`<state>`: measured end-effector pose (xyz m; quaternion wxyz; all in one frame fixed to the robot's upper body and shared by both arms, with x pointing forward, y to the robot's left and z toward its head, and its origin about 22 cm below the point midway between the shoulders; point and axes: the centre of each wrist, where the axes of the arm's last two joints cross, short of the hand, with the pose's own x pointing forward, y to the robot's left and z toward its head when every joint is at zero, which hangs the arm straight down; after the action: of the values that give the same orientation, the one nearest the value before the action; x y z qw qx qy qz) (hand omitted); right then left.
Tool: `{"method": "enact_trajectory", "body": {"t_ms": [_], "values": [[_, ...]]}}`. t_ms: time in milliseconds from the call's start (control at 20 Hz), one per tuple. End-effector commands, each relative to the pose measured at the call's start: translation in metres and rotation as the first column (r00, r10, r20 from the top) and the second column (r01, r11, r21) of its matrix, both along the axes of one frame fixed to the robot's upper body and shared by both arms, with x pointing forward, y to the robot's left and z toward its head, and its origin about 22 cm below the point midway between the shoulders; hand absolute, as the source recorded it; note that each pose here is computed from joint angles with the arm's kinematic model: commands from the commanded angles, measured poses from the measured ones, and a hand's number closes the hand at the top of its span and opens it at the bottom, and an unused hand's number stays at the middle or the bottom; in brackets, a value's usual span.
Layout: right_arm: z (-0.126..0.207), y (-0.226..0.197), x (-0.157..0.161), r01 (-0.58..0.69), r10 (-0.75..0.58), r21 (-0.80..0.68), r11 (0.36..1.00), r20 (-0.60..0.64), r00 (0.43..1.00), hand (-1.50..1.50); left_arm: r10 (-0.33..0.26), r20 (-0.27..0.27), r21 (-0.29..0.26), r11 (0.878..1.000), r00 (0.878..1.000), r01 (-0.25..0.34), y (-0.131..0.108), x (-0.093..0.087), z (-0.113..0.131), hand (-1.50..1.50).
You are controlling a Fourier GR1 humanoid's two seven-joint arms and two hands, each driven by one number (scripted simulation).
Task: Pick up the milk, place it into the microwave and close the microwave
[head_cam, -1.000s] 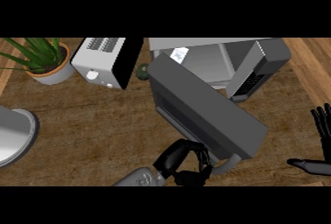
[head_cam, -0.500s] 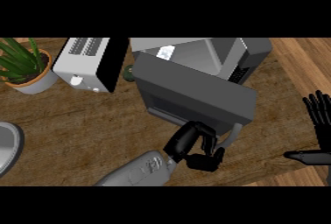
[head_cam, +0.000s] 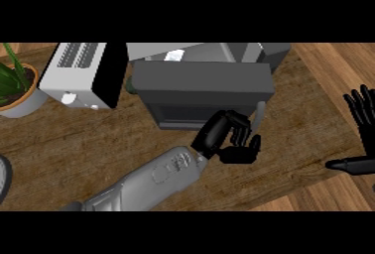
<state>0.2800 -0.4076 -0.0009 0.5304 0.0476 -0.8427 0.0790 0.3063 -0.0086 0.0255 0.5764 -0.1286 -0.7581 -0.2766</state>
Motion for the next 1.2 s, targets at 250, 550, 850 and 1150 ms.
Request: {"method": "enact_trajectory", "body": {"t_ms": [250,550,850,1150], "values": [[0.031,0.01,0.023,-0.155,0.152,0.035,0.987,0.081,0.985,-1.5,0.068,0.061,-0.024,0.997,0.996,-0.067,-0.009,0.033,0.039,1.5],[0.051,0.016,0.036,-0.204,0.199,0.036,0.978,0.109,0.974,-1.5,0.112,0.069,-0.024,0.994,0.991,-0.111,-0.012,0.046,0.054,1.5],[0.063,0.03,0.045,-0.31,0.304,0.044,0.95,0.114,0.946,-1.5,0.149,0.081,-0.037,0.989,0.986,-0.146,-0.014,0.058,0.069,1.5],[0.069,0.04,0.046,-0.4,0.398,0.023,0.916,0.067,0.915,-1.5,0.182,0.09,-0.056,0.982,0.979,-0.178,-0.014,0.061,0.071,1.5]]}}
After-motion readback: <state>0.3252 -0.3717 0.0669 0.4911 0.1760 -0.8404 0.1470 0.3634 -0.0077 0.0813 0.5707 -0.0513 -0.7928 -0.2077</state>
